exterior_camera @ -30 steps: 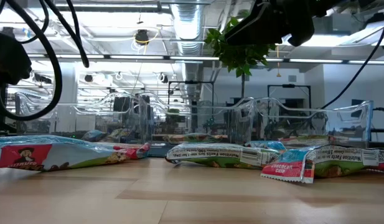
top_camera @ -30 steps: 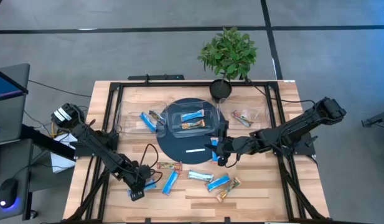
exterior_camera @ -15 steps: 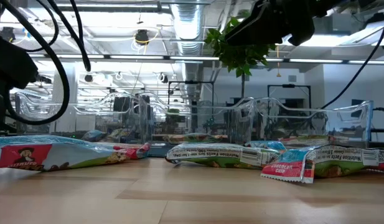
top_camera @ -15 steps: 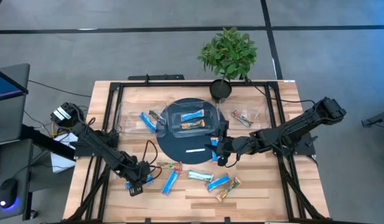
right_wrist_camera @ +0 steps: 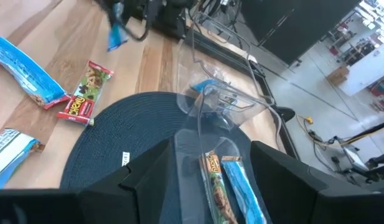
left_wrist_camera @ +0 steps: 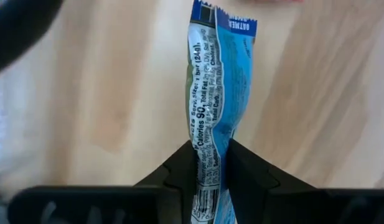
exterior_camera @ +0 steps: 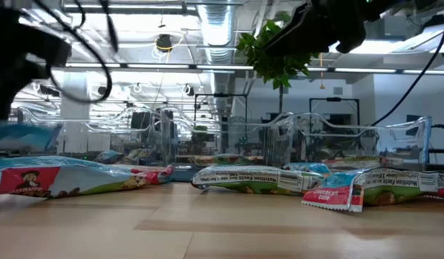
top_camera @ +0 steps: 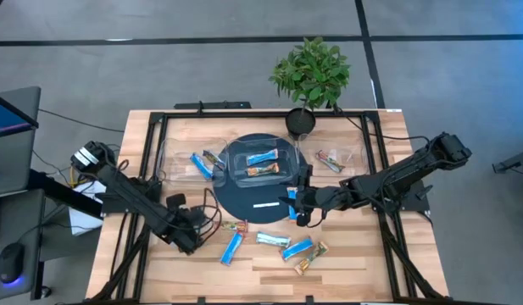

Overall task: Pick and place Granola Bars by type
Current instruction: Put the bottom left blue snack bar into the left transparent bin

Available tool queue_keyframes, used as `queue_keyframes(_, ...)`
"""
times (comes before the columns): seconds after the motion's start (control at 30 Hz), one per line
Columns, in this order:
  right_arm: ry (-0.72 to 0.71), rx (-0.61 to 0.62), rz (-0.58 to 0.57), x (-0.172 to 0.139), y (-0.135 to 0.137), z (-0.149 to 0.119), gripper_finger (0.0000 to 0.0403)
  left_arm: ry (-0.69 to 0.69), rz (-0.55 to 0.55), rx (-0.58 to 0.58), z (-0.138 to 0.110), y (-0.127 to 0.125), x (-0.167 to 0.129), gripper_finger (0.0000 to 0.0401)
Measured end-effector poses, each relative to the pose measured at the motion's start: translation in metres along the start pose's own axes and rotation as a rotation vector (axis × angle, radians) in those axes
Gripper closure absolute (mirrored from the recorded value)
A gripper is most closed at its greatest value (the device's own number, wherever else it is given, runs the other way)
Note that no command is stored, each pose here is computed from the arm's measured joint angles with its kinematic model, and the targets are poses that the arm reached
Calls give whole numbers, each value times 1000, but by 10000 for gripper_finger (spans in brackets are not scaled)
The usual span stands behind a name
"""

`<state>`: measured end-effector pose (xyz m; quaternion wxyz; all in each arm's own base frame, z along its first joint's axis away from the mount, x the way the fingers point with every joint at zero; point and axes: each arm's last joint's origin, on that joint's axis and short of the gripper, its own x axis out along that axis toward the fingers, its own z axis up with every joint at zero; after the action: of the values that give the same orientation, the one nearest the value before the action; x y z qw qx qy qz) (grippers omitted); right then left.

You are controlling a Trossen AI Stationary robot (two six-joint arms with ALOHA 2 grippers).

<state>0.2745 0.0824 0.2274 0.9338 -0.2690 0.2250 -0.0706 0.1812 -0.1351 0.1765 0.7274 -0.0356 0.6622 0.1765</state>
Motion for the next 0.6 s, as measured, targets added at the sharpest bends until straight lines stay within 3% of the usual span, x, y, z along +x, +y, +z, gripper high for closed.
queue_keyframes(0.2, 19, 21, 6, 0, 1, -2, 187, -175, 130, 56, 10, 0, -31, 331)
queue_keyframes(0.4, 19, 22, 6, 0, 1, -2, 187, -427, 436, 122, 18, 15, -52, 331)
queue_keyframes(0.6, 18, 31, 6, 0, 1, -2, 187, -477, 692, 138, 27, 41, -51, 331)
